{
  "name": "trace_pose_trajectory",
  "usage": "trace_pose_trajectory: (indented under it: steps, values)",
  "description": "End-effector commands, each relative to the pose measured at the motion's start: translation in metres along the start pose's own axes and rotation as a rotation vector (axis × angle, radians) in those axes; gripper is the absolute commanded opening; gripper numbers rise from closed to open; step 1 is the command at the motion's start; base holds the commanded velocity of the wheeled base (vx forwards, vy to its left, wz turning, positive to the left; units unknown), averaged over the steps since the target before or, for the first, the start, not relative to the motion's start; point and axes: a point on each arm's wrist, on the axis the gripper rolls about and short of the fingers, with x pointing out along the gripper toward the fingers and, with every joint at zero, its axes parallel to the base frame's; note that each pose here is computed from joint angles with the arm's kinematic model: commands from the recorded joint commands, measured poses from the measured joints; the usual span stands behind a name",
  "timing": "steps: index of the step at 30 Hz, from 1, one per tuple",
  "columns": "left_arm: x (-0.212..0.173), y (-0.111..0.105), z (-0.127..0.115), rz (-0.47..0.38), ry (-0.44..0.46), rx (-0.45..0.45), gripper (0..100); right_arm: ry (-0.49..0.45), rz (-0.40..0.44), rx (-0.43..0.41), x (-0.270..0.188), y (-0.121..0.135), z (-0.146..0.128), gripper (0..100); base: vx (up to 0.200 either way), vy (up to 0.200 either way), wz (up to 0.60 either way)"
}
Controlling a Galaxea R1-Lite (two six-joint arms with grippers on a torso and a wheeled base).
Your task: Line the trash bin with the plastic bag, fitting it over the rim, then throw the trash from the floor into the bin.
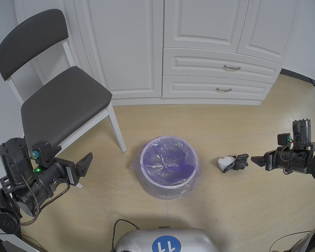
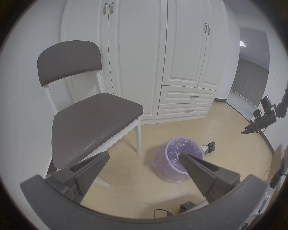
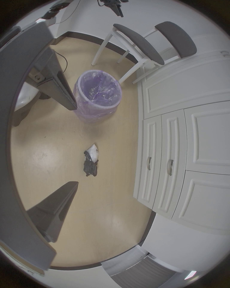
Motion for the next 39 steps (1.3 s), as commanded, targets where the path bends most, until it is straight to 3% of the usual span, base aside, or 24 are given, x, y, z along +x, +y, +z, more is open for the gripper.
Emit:
trace_pose_trajectory:
  steps: [1,10,22,31,39]
  values:
    - [-0.001,0.0,-0.001,-0.001,0.002,0.001,100,0.042,0.007,0.007,0.012,-0.004,-0.006,100,0.0,0.0,0.0]
    - [-0.002,0.0,-0.001,-0.007,0.002,0.002,100,0.06,0.045,0.056,0.022,-0.022,-0.009,100,0.0,0.0,0.0]
    - [-0.002,0.0,0.0,-0.001,-0.004,0.004,100,0.086,0.02,0.109,0.054,-0.033,-0.011,100,0.0,0.0,0.0]
    - [-0.006,0.002,0.002,0.002,-0.017,0.021,100,0.244,0.031,0.159,0.1,-0.041,0.038,100,0.0,0.0,0.0]
    - [-0.007,0.003,0.002,0.005,-0.018,0.028,100,0.23,0.017,0.172,0.178,-0.056,0.049,100,0.0,0.0,0.0]
